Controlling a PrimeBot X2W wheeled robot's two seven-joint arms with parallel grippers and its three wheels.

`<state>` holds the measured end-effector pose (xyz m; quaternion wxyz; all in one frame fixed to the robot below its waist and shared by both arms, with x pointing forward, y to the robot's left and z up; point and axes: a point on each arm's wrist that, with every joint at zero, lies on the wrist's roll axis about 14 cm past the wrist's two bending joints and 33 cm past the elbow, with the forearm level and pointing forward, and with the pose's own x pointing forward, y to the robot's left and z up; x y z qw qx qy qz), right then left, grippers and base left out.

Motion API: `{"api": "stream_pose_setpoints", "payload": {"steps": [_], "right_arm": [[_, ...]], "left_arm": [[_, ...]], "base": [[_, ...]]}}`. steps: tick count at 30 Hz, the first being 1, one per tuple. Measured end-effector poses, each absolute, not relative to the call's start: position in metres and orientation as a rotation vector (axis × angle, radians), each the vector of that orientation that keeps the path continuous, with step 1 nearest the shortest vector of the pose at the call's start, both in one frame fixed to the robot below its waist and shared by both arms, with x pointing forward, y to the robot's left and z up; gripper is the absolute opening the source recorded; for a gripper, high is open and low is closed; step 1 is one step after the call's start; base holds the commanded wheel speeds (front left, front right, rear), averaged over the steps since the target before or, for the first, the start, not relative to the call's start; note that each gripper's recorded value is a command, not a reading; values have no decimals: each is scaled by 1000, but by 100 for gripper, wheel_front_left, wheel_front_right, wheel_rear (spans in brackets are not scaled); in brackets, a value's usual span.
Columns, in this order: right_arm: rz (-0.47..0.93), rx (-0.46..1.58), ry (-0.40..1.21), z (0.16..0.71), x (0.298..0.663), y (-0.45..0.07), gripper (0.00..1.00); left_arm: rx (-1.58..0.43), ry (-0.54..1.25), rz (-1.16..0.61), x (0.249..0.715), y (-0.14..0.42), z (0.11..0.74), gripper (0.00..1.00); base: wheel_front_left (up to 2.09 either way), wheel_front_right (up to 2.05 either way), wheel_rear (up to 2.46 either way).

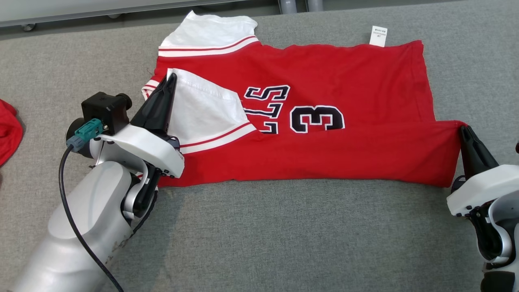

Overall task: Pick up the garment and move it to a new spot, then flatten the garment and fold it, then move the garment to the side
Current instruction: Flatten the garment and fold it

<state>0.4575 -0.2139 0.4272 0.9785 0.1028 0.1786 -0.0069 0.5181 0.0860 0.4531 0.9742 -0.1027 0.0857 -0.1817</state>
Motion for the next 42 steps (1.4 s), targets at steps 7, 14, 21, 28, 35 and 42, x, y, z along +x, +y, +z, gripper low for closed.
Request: {"api": "stream_pose_setpoints", "payload": {"steps": [7,14,21,28,35,42], "right_arm": [[-23,190,417,411,463,-214,0],[-49,198,483,395,457,-215,100],[-65,217,473,403,452,-219,100],[-113,234,533,405,424,-235,100],[-108,262,494,425,411,-236,100],[-108,266,514,421,401,-236,100]], "left_arm": [[-220,151,-372,527,83,459,0],[-165,172,-409,537,73,458,100],[-104,159,-390,538,79,462,100],[-91,274,-246,507,128,435,100],[-102,492,-255,456,132,397,100],[-107,670,-222,428,132,369,100]], "base": [[0,0,0],[0,0,0],[0,0,0],[0,0,0],[0,0,0],[0,0,0]]}}
